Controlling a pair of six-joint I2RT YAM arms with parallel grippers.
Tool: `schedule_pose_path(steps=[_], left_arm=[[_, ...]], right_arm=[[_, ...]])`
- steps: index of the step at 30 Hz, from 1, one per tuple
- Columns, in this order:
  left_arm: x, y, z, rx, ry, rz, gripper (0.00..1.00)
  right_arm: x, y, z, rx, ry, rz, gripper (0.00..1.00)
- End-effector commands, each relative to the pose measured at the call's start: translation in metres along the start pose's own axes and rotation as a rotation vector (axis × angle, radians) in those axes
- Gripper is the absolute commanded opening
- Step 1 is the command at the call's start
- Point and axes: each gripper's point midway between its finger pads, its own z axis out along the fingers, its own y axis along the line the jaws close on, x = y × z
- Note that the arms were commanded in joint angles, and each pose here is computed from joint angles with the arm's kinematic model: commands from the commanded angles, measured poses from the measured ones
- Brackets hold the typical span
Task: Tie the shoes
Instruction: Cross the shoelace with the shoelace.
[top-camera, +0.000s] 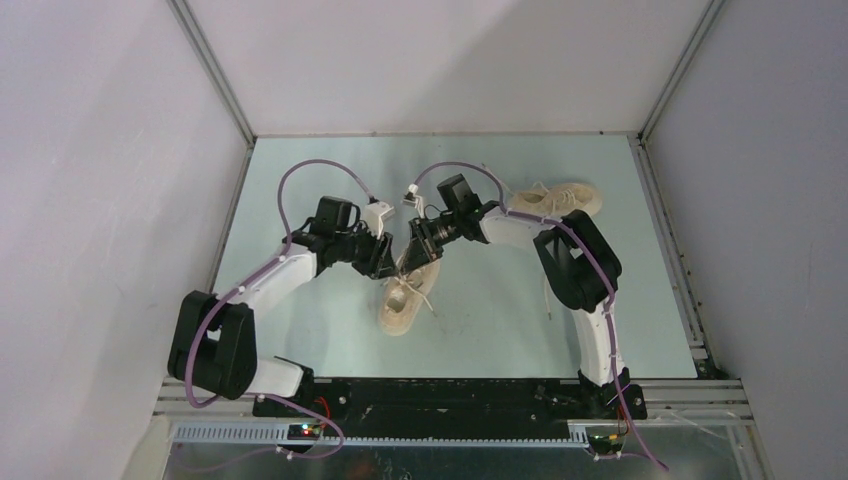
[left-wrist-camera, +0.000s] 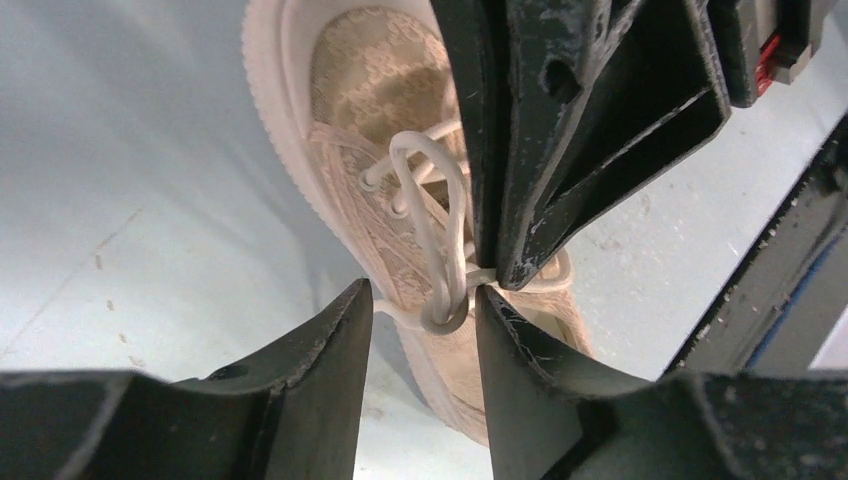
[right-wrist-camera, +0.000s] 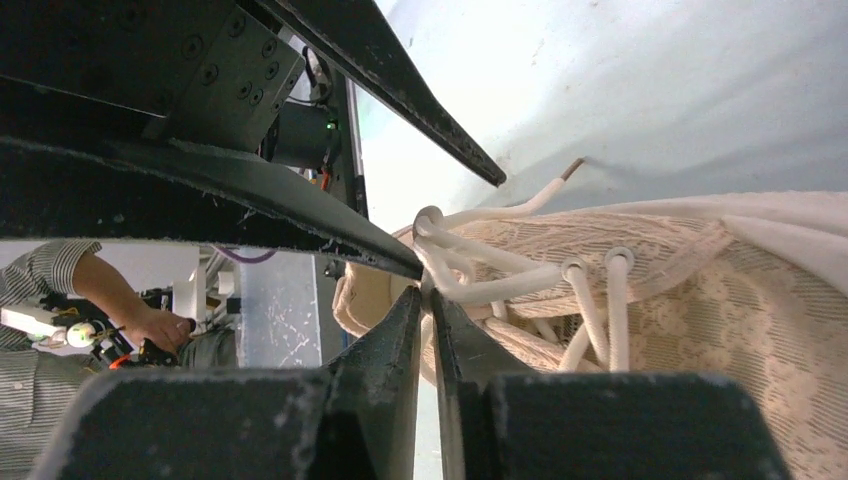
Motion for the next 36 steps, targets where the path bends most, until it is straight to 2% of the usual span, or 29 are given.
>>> schedule_pose_path(steps=[1, 8, 13, 19, 24, 28, 36], left_arm=[[-0.009, -0.018, -0.012, 0.076, -0.019, 0.033, 0.49], [0.002, -0.021, -0.017, 0.089, 0.013, 0.031, 0.51], [-0.005, -0.022, -0.025, 0.129, -0.008, -0.002, 0.53], [-0.015, -0.005, -0.039, 0.097, 0.002, -0.111, 0.55], [-0.022, 0.008, -0.042, 0.059, -0.051, -0.213, 0.58], [-0.023, 0.02, -0.037, 0.016, -0.046, -0.318, 0.58], [-0.023, 0.038, -0.041, -0.046, -0.058, -0.361, 0.58]], right_arm=[[-0.007, 0.03, 0.004, -0.06, -0.004, -0.057, 0.13], [-0.011, 0.027, 0.001, -0.046, -0.02, -0.042, 0.15], [-0.018, 0.023, -0.012, -0.038, -0.045, -0.046, 0.28], [-0.031, -0.009, -0.032, 0.047, -0.097, -0.043, 0.31], [-0.035, -0.039, -0.031, 0.16, -0.073, -0.078, 0.28], [-0.032, -0.052, -0.021, 0.215, -0.014, -0.147, 0.19], [-0.023, -0.039, -0.003, 0.213, 0.053, -0.279, 0.14]])
